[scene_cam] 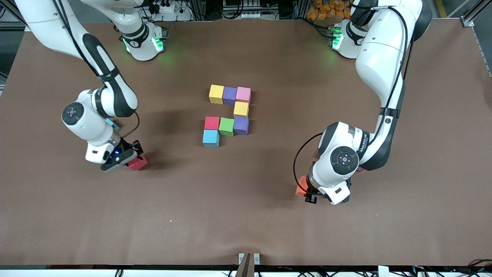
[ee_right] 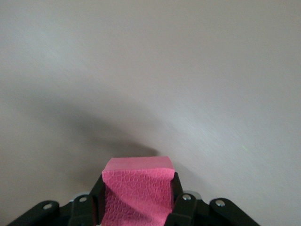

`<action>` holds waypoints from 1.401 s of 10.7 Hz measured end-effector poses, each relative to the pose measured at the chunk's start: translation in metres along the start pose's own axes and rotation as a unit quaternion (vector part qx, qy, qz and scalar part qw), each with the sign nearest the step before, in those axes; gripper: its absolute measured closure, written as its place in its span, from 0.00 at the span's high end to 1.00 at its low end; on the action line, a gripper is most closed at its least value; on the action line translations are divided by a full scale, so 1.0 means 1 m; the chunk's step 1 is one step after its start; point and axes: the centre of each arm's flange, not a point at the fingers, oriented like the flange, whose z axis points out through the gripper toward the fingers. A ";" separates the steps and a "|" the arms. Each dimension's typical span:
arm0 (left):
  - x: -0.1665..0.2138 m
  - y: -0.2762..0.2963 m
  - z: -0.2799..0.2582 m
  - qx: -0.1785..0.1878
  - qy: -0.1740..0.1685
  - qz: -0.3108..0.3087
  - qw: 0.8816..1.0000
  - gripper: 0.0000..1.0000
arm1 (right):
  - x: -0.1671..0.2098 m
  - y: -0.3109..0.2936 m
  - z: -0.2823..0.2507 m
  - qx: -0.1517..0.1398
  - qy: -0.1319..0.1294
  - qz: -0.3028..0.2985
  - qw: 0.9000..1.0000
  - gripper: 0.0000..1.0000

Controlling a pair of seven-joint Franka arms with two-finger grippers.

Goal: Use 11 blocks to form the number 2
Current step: 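Place the red cube below cyan while the left gripper carries orange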

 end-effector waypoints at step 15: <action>0.009 0.001 0.000 0.000 0.002 0.022 1.000 0.62 | 0.114 -0.242 0.053 -0.002 -0.030 0.293 0.956 0.55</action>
